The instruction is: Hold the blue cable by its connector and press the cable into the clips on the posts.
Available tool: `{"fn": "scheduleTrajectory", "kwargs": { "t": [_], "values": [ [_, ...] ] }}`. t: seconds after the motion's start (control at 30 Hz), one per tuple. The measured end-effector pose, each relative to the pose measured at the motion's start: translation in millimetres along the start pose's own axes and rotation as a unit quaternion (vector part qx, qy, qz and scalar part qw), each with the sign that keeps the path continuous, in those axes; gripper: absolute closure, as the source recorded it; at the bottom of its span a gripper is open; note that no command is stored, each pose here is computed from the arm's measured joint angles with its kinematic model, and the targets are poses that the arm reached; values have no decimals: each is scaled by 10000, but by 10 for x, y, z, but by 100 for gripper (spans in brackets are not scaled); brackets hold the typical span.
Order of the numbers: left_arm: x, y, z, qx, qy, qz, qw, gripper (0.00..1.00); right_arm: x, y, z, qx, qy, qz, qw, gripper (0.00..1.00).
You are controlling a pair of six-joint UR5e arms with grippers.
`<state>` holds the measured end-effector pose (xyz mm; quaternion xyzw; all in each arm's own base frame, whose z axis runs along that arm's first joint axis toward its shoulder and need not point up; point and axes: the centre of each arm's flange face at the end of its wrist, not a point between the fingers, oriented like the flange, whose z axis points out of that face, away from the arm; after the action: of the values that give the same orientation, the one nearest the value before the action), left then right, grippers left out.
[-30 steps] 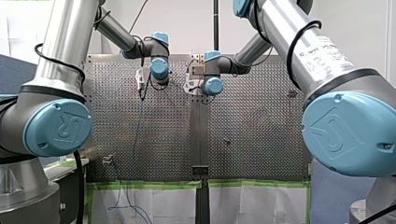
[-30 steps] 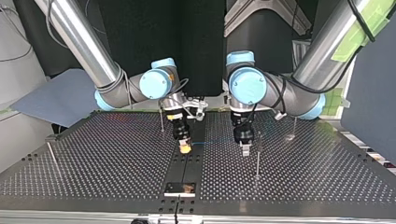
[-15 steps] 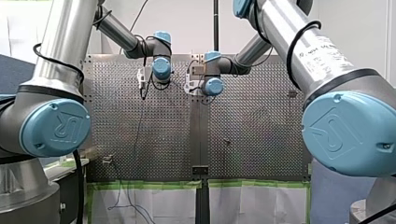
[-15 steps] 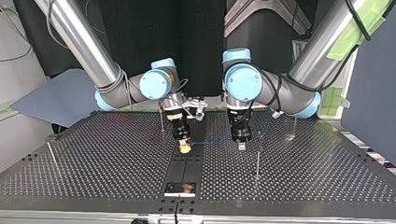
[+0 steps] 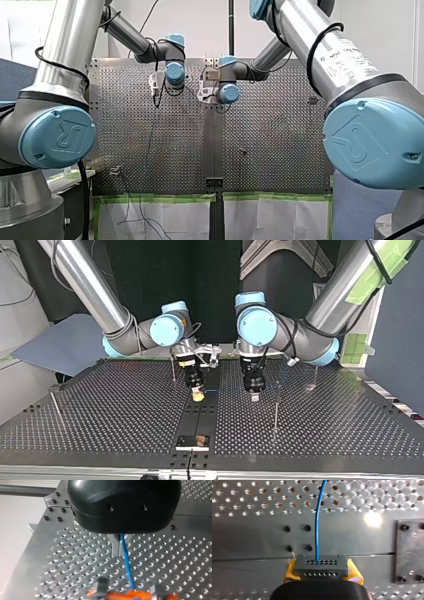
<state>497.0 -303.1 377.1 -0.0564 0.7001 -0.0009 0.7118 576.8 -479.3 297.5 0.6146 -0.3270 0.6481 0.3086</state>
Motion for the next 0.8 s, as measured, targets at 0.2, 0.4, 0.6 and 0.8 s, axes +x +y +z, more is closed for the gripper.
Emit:
{"fn": "scheduleTrajectory", "kwargs": {
  "t": [0.2, 0.4, 0.6, 0.8],
  "values": [
    [263, -119, -6, 77, 210, 46, 9997, 100, -159, 55, -72, -44, -209, -17, 9998, 100],
    [499, -332, -129, 122, 343, -12, 9993, 100, -380, 187, -167, -178, -448, 7, 9988, 100],
    [774, -498, -277, 188, 543, -2, 9983, 100, -647, 363, -308, -430, -750, -28, 9962, 100],
    [947, -501, -347, 229, 539, -45, 9983, 100, -859, 568, -432, -701, -1003, -46, 9925, 100]
  ]
}}
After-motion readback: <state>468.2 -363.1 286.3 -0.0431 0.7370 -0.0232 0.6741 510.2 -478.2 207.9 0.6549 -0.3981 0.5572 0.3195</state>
